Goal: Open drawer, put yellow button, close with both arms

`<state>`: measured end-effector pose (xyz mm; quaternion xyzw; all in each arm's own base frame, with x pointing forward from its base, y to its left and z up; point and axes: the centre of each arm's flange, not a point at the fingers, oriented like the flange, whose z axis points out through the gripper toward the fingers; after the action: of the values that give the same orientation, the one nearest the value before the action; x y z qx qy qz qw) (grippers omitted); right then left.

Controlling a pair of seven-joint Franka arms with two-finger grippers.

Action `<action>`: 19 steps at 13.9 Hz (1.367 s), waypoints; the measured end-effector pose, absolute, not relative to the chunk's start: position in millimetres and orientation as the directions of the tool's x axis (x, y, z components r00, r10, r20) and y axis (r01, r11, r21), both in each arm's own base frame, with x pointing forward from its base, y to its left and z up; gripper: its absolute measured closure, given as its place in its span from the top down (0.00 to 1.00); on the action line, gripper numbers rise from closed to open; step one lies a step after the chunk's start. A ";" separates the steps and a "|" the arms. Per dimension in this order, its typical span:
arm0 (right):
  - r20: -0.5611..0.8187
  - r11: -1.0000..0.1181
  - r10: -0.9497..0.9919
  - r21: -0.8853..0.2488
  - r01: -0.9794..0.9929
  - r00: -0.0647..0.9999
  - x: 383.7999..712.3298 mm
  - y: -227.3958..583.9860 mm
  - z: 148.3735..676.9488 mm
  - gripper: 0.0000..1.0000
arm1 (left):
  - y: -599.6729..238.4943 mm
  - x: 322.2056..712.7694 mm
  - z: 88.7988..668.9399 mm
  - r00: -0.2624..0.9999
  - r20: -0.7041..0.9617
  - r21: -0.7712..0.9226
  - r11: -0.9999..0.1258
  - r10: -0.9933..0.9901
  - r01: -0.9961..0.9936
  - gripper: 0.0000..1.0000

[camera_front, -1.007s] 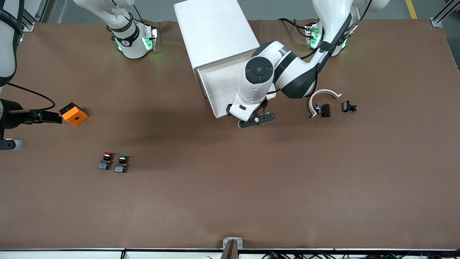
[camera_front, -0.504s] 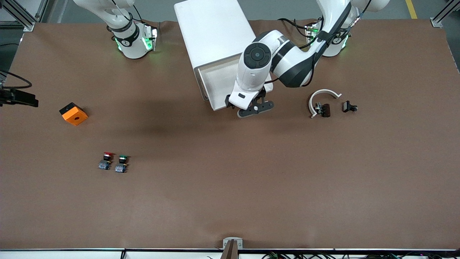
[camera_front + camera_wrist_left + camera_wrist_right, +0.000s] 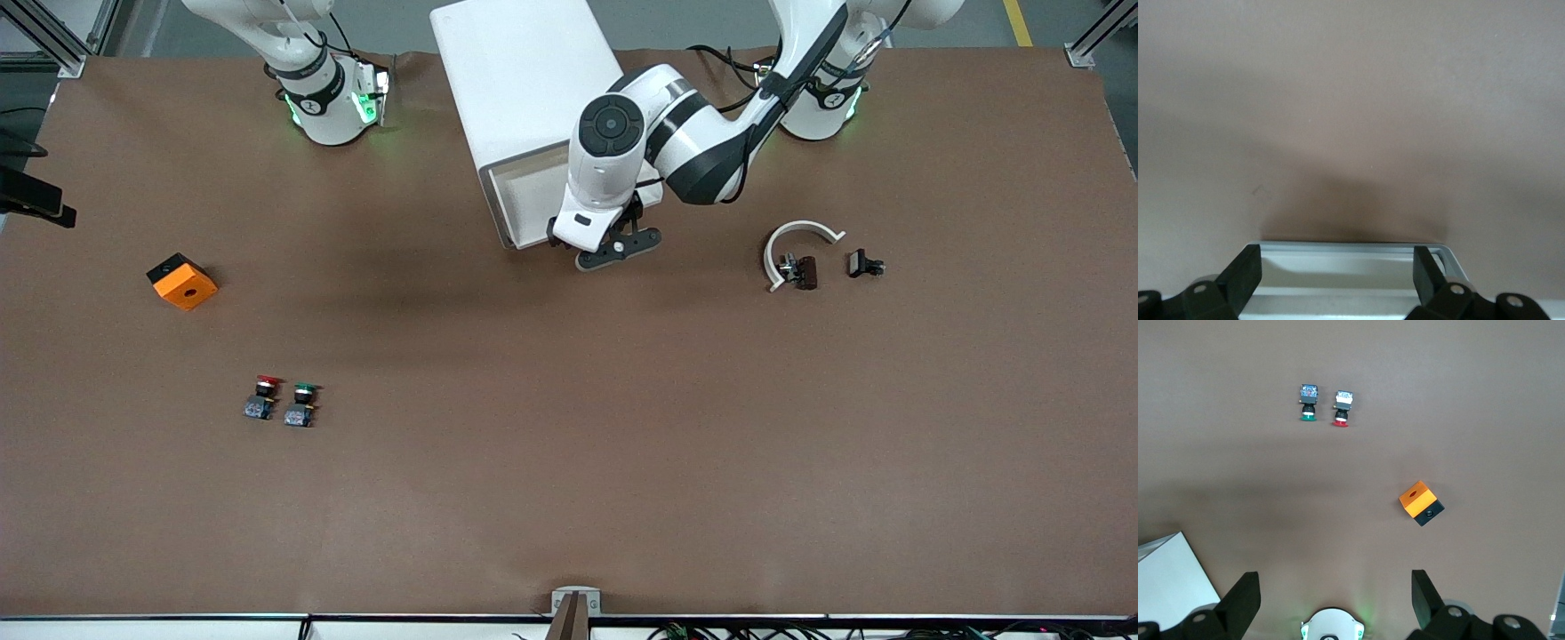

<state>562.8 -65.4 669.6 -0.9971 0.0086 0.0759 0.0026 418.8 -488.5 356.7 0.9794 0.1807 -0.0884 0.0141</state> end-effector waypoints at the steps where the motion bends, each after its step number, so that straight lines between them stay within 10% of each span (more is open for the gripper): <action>1: -0.142 -1.000 -0.023 -0.008 -0.024 0.990 557.8 -71.5 669.3 1.00 | -490.9 415.5 356.8 0.914 -0.195 -0.001 -0.932 0.357 0.363 1.00; 19: -0.045 -1.000 0.013 -0.016 0.013 0.999 497.1 -51.4 680.9 1.00 | -507.1 381.4 345.0 0.779 -0.463 -0.013 -0.881 0.424 0.473 1.00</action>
<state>497.1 -51.4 680.9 -0.9997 -0.0066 0.0223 0.0080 381.4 -507.1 345.0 0.9416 0.2381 -0.2325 0.0521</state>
